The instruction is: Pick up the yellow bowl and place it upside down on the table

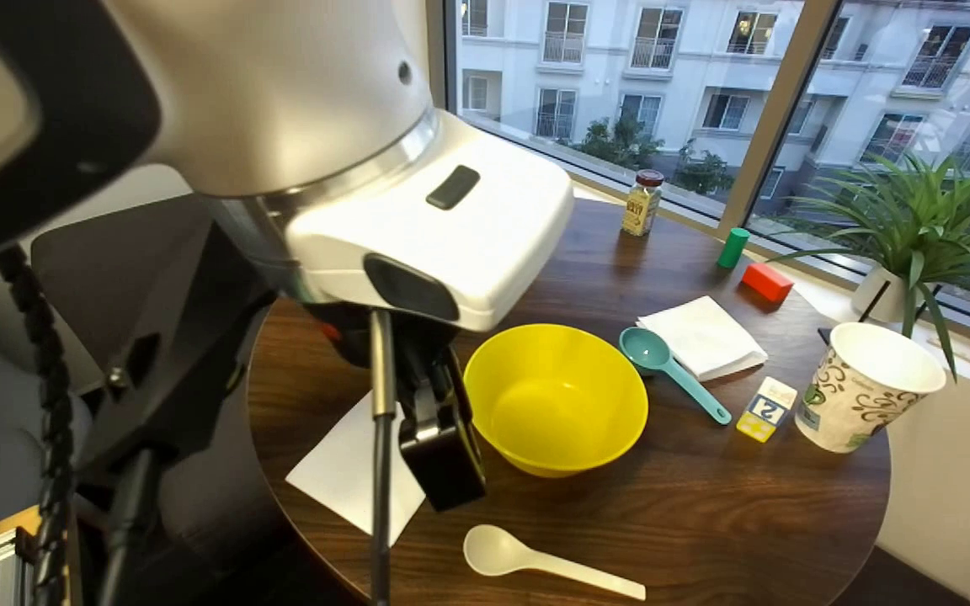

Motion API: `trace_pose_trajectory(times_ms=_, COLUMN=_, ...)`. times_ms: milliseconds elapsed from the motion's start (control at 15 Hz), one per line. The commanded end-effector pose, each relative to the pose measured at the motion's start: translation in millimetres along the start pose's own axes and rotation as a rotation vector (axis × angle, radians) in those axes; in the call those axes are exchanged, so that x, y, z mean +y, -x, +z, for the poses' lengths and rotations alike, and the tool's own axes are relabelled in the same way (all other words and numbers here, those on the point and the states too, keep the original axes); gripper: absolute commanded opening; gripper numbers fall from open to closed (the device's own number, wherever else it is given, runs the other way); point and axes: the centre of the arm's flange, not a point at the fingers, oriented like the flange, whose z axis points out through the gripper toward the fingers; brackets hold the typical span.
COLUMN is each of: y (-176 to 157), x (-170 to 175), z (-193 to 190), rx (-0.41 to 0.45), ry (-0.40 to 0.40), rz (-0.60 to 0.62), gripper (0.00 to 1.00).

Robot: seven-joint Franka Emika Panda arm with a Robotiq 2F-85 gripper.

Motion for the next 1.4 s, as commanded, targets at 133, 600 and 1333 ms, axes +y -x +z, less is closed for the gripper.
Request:
trace_pose_trajectory(times_ms=133, y=-34.1, x=-0.2, z=25.4, rx=0.063, ry=-0.010, rz=-0.012, gripper=1.00)
trace_pose_trajectory(times_ms=600, y=-75.8, x=-12.9, z=52.3, rx=0.171, ry=-0.022, rz=0.069, gripper=1.00)
trace_pose_trajectory(times_ms=1333, y=-91.4, x=-27.4, z=62.9, rx=0.155, ry=-0.092, rz=0.181, gripper=1.00)
